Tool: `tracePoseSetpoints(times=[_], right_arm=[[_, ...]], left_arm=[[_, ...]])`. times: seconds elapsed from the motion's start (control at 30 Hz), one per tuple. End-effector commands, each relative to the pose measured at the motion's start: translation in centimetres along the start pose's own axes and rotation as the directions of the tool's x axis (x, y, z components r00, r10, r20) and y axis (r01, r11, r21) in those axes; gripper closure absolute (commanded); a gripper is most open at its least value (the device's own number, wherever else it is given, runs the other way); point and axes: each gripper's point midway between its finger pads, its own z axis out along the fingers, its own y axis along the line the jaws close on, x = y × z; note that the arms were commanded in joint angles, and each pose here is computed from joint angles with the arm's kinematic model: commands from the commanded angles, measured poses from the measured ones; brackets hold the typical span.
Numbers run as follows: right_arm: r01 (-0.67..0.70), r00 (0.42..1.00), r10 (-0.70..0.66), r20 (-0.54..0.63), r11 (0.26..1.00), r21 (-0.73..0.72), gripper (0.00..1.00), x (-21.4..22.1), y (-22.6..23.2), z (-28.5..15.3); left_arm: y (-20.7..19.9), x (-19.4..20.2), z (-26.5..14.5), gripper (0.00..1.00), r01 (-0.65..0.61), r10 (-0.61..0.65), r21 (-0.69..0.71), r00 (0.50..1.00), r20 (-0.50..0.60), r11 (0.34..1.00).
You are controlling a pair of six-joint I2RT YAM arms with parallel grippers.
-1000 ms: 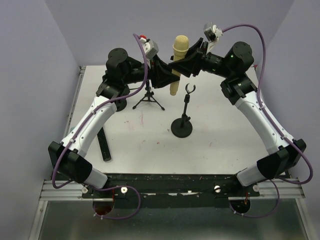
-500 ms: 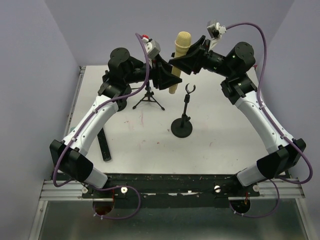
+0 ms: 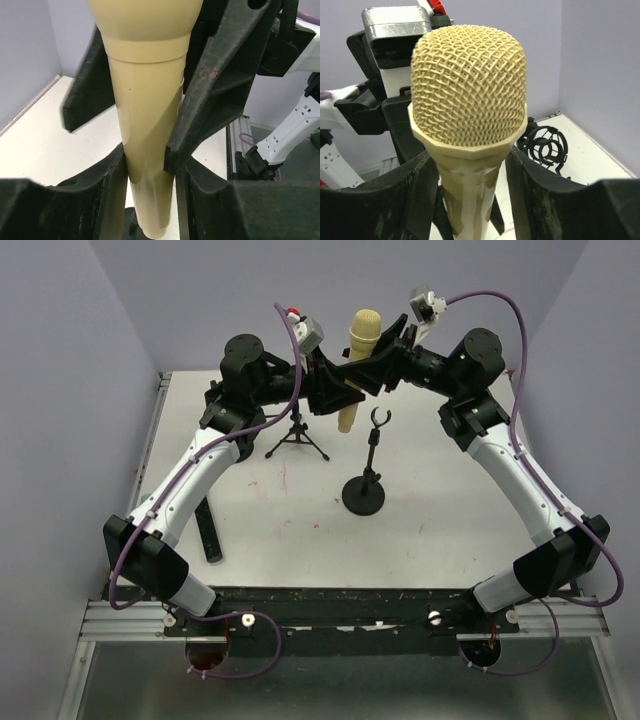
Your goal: Remove the microphone from the stand
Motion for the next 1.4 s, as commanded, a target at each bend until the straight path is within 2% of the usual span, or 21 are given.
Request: tracePoseSetpoints(times=[0.0, 0.07, 0.17, 0.23, 0.3, 0.37, 0.43, 0.5, 0.57, 0.63, 0.7, 0.77, 0.8, 0.83, 0.9, 1.03, 1.1, 1.2, 1.37], right_arm=[[0.068, 0.998, -0.068, 0.014, 0.998, 0.019, 0.27, -1.6, 0.3, -0.1], [0.075, 0.997, -0.074, -0.011, 0.996, 0.054, 0.16, -2.1, 0.2, -0.4], [0.050, 0.993, -0.047, -0.106, 0.998, 0.023, 0.00, -0.4, 1.7, -1.7], [0.013, 0.987, -0.008, -0.160, 1.000, 0.029, 0.00, 1.7, 2.5, -3.1], [-0.010, 0.983, 0.031, -0.183, 0.993, 0.117, 0.00, 3.4, 1.8, -4.4], [0.041, 0.975, -0.001, -0.223, 0.984, 0.175, 0.00, 5.1, 0.8, -5.5], [0.096, 0.964, -0.038, -0.265, 0.973, 0.210, 0.00, 6.5, -0.2, -6.4], [0.123, 0.954, -0.050, -0.296, 0.965, 0.231, 0.00, 7.7, -0.8, -7.0], [0.168, 0.939, -0.093, -0.330, 0.964, 0.205, 0.00, 8.6, -1.1, -7.3], [0.147, 0.938, -0.072, -0.339, 0.969, 0.201, 0.00, 9.3, -1.3, -7.0], [0.120, 0.942, -0.051, -0.333, 0.974, 0.191, 0.00, 9.4, -1.5, -6.4], [0.107, 0.945, -0.040, -0.323, 0.975, 0.193, 0.00, 9.4, -1.9, -5.9], [0.106, 0.947, -0.041, -0.320, 0.976, 0.191, 0.00, 9.2, -2.1, -5.6], [0.106, 0.945, -0.039, -0.324, 0.975, 0.193, 0.00, 9.3, -2.4, -5.5], [0.115, 0.945, -0.046, -0.323, 0.973, 0.198, 0.00, 9.1, -2.8, -5.2], [0.103, 0.941, -0.031, -0.337, 0.975, 0.197, 0.00, 9.3, -3.0, -4.9], [0.094, 0.941, -0.021, -0.339, 0.975, 0.200, 0.00, 9.3, -3.1, -4.8], [0.088, 0.940, -0.013, -0.340, 0.975, 0.204, 0.00, 9.3, -3.3, -4.8], [0.084, 0.938, -0.008, -0.348, 0.975, 0.204, 0.00, 9.5, -3.3, -4.7]], left_arm=[[-1.4, -1.5, -0.7, 0.84, -0.058, 0.057, 0.034, 0.998, 0.011, 0.998], [-1.1, -1.8, -1.9, 0.84, -0.077, 0.077, -0.010, 0.997, 0.007, 0.997], [0.8, -3.0, -5.2, 0.84, -0.099, 0.103, -0.176, 0.995, 0.013, 0.979], [2.1, -3.6, -8.0, 0.84, -0.152, 0.154, -0.300, 0.988, -0.017, 0.942], [3.3, -3.5, -11.2, 0.85, -0.233, 0.216, -0.412, 0.972, -0.090, 0.881], [3.8, -3.0, -14.6, 0.88, -0.338, 0.278, -0.491, 0.941, -0.192, 0.803], [4.1, -1.7, -18.1, 0.92, -0.413, 0.283, -0.558, 0.909, -0.307, 0.720], [4.3, -0.1, -22.2, 1.00, -0.473, 0.244, -0.641, 0.876, -0.416, 0.605], [5.0, 1.8, -26.5, 1.00, -0.451, 0.132, -0.755, 0.885, -0.446, 0.476], [5.6, 3.2, -30.9, 1.00, -0.403, 0.012, -0.855, 0.906, -0.423, 0.327], [6.2, 4.8, -36.5, 1.00, -0.370, -0.109, -0.920, 0.917, -0.384, 0.130], [6.0, 7.1, -41.6, 1.00, -0.364, -0.225, -0.930, 0.911, -0.346, -0.042], [5.9, 8.7, -43.4, 1.00, -0.365, -0.292, -0.926, 0.900, -0.325, -0.095], [5.7, 10.7, -44.8, 1.00, -0.360, -0.365, -0.926, 0.882, -0.299, -0.111], [5.4, 14.8, -45.9, 1.00, -0.352, -0.475, -0.934, 0.834, -0.282, -0.064], [4.1, 21.3, -48.7, 1.00, -0.328, -0.630, -0.937, 0.754, -0.185, -0.117], [3.3, 23.8, -50.6, 1.00, -0.336, -0.684, -0.926, 0.718, -0.133, -0.173], [2.6, 26.1, -52.9, 1.00, -0.328, -0.721, -0.913, 0.691, -0.056, -0.244], [2.2, 27.7, -55.6, 1.00, -0.345, -0.741, -0.885, 0.672, 0.000, -0.314]])
